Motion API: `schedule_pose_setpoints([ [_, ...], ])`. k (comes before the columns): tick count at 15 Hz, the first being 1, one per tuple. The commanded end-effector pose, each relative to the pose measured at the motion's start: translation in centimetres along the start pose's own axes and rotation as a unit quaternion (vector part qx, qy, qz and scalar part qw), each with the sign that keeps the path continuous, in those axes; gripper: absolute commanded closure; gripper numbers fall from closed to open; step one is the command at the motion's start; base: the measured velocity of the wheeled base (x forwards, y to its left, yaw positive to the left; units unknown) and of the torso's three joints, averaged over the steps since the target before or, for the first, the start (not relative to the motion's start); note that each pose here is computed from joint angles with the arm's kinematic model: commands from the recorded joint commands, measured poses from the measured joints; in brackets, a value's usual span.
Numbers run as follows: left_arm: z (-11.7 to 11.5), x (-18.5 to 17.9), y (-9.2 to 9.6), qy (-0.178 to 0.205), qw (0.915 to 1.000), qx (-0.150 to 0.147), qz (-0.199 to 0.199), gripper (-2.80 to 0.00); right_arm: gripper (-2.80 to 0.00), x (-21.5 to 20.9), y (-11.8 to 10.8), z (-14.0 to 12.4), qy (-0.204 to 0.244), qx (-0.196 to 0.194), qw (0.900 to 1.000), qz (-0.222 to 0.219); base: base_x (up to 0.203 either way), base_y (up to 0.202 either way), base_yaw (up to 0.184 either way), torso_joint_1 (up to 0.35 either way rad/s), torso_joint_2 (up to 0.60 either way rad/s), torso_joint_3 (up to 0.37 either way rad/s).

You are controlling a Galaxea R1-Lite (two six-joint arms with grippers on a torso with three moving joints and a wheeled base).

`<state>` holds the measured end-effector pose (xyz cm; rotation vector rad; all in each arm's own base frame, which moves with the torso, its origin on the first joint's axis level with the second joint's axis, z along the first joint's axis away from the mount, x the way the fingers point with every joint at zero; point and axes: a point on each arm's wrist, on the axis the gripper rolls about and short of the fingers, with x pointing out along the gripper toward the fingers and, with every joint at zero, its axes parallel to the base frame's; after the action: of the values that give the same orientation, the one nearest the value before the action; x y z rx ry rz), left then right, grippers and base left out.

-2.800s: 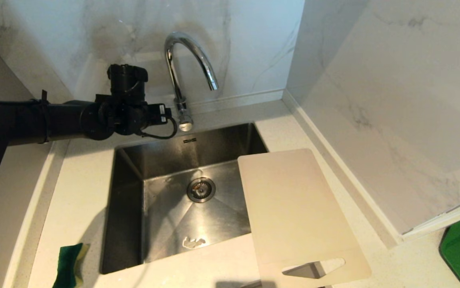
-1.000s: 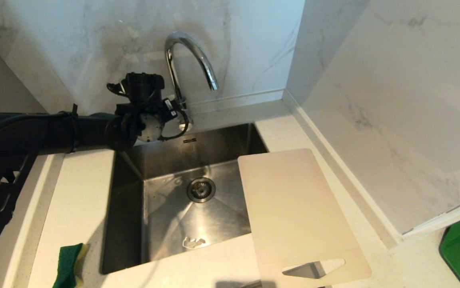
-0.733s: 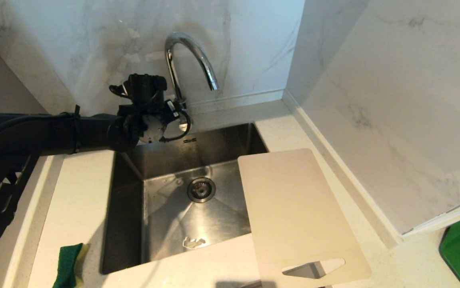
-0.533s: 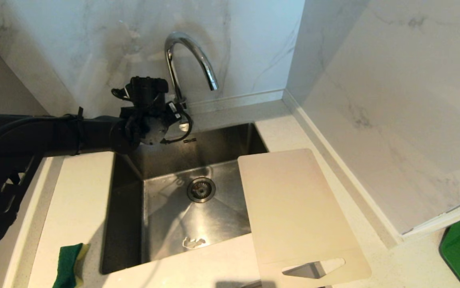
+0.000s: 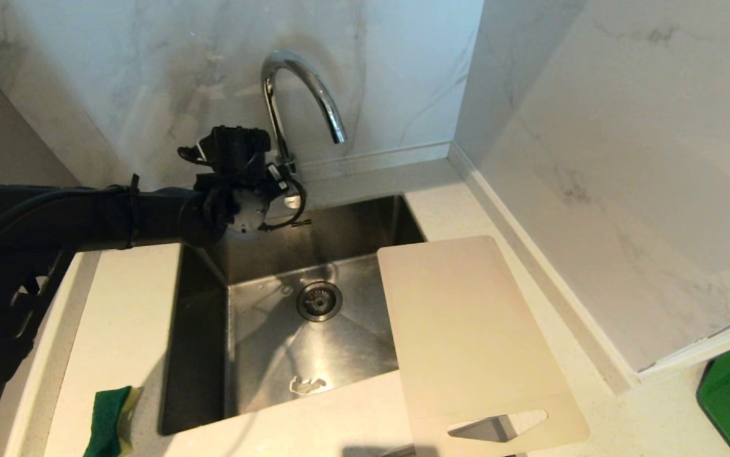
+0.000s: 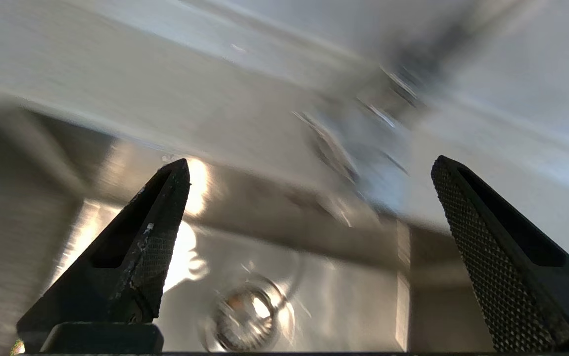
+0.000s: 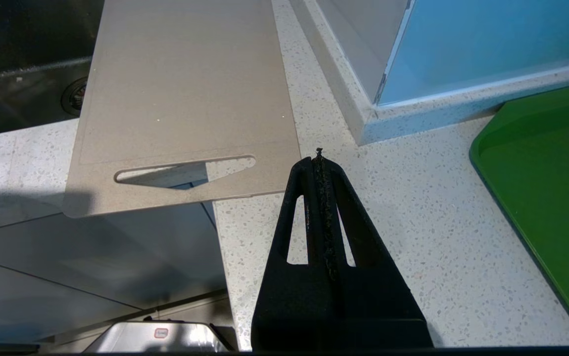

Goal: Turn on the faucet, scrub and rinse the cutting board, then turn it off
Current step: Turn on the tap

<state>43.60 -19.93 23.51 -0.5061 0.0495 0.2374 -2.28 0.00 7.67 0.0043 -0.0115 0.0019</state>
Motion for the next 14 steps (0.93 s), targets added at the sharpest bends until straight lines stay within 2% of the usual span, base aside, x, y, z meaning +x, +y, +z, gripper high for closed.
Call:
schedule_pose_setpoints([
  [1,0.7,0.6,0.8,-0.018,0.9996,-0.006,0.023,-2.80,0.00,0.0,0.0,0.0,0.001,0.000,1.000,0.000,0.000,0.000,0.000,0.000,0.00,0.000],
  [3,1.2,1.3,1.4,-0.044,0.9980,-0.019,0.042,-2.80,0.00,0.0,0.0,0.0,0.001,0.000,1.000,0.000,0.000,0.000,0.000,0.000,0.00,0.000],
  [7,0.2,1.6,1.0,-0.048,0.9979,-0.025,0.035,-2.80,0.00,0.0,0.0,0.0,0.001,0.000,1.000,0.000,0.000,0.000,0.000,0.000,0.00,0.000],
  [10,-2.2,2.8,1.5,-0.045,0.9979,-0.022,0.042,-2.80,0.00,0.0,0.0,0.0,0.001,0.000,1.000,0.000,0.000,0.000,0.000,0.000,0.00,0.000],
  [14,-3.2,3.4,1.6,-0.039,0.9981,-0.026,0.040,-2.80,0.00,0.0,0.0,0.0,0.001,0.000,1.000,0.000,0.000,0.000,0.000,0.000,0.00,0.000],
])
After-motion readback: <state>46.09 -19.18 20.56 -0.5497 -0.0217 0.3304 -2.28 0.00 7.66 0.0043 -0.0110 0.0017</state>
